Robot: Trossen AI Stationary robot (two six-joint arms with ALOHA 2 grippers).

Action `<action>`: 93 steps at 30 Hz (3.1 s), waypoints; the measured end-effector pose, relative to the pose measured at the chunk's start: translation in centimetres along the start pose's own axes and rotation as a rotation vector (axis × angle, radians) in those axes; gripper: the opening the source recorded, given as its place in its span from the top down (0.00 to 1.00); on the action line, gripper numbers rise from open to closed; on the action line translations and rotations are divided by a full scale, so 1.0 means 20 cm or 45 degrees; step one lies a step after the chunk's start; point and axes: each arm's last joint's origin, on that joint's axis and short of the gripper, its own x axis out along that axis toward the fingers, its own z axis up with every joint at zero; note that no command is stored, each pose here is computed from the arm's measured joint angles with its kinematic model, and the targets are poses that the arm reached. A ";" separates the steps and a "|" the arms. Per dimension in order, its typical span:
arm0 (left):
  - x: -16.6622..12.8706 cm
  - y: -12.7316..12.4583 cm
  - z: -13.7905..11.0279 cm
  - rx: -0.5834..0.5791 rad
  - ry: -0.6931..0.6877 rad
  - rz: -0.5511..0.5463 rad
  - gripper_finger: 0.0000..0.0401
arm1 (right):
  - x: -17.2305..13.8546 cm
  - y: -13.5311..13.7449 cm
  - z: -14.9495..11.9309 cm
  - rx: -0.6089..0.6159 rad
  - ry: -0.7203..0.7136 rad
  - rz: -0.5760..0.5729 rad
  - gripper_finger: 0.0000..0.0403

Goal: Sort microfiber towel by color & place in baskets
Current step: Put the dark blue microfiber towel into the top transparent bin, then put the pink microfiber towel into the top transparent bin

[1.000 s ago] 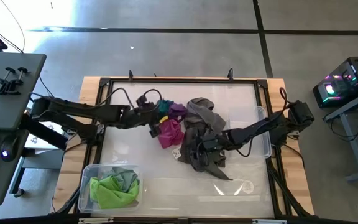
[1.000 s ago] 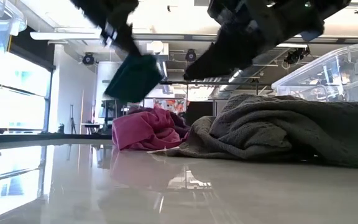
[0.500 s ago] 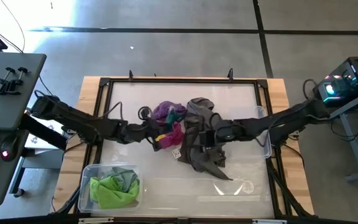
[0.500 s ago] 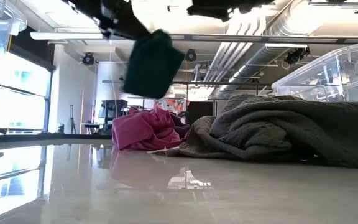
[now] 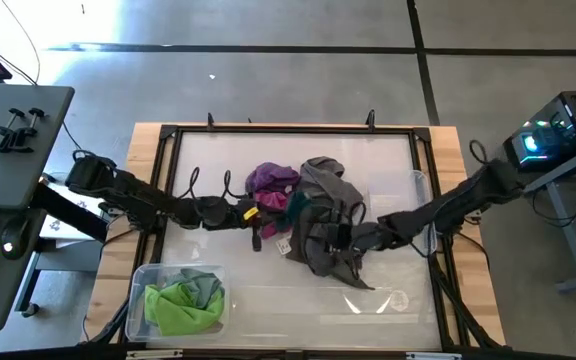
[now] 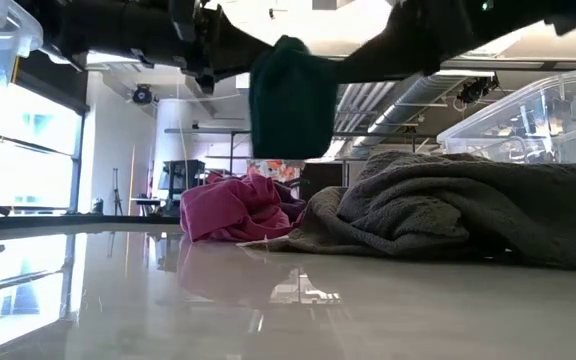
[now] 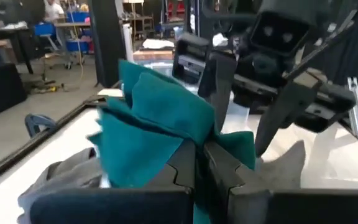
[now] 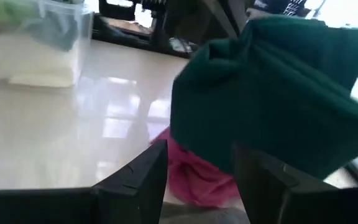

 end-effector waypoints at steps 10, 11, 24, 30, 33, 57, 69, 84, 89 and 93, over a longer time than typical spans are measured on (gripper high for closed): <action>0.01 -0.01 -0.01 -0.004 0.006 -0.011 1.00 | 0.05 -0.09 0.02 0.107 -0.036 -0.135 0.47; 0.01 -0.01 -0.01 -0.003 0.008 -0.011 1.00 | 0.05 -0.10 0.02 0.097 -0.030 -0.140 0.45; 0.02 0.01 0.02 0.017 -0.067 -0.043 1.00 | 0.21 -0.15 -0.01 0.131 -0.224 0.144 0.33; 0.02 0.01 0.03 0.030 -0.102 -0.089 1.00 | 0.30 -0.10 -0.07 0.178 -0.370 0.085 0.44; 0.02 0.00 0.03 0.007 -0.111 -0.113 0.98 | 0.32 -0.09 -0.09 0.189 -0.398 0.080 0.55; -0.03 -0.08 -0.01 0.027 -0.066 -0.073 0.59 | -0.50 -0.09 0.43 0.188 -0.055 -0.512 0.92; 0.01 -0.10 -0.11 0.007 0.000 -0.077 0.59 | -0.80 -0.34 0.31 0.851 0.954 -0.553 0.92; 0.05 -0.11 -0.17 -0.026 -0.072 -0.071 0.59 | -0.69 -0.30 0.03 0.889 1.387 -0.554 0.67; 0.05 -0.11 -0.17 -0.027 -0.073 -0.071 0.59 | -0.72 -0.34 0.15 0.886 1.294 -0.545 0.58; 0.05 -0.11 -0.17 -0.026 -0.072 -0.071 0.59 | -0.72 -0.35 0.22 0.893 1.169 -0.527 0.56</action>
